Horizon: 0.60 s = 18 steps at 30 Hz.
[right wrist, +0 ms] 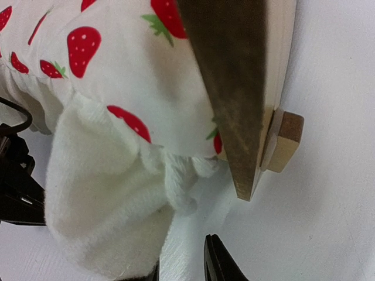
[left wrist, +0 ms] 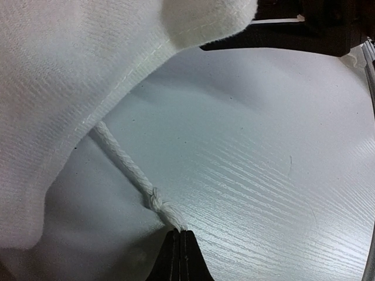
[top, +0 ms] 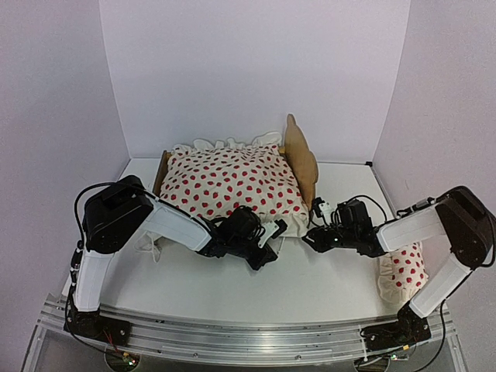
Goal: Set up the pet bed
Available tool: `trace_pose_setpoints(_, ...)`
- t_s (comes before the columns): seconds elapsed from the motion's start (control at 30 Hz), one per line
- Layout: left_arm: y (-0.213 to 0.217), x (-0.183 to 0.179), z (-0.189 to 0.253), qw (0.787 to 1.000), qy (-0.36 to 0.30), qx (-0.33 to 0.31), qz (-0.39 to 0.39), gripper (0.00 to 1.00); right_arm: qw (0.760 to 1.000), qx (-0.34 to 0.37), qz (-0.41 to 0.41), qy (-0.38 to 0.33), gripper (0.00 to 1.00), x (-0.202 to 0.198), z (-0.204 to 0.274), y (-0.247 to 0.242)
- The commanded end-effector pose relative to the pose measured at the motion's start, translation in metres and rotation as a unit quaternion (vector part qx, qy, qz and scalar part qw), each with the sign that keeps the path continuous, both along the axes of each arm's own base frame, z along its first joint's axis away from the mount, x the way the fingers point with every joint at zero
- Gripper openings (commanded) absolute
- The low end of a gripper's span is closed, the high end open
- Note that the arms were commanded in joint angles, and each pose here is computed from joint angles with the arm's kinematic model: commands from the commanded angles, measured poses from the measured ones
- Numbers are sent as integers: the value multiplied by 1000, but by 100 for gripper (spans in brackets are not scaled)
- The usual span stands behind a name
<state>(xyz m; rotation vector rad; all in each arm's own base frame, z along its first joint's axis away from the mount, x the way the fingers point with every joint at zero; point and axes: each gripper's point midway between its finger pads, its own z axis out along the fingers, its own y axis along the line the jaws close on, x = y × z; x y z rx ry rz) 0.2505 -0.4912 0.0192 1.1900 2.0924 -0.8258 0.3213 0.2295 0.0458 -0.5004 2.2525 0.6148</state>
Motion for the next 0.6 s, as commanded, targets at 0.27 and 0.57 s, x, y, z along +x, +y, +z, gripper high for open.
trace_pose_setpoints(0.27,2,6,-11,1000,-4,14,7,0,998,52,22,-41,36,7,42,16)
trace_pose_setpoints(0.57,2,8,-11,1000,-5,13,9,0,998,59,12,-26,31,12,38,19)
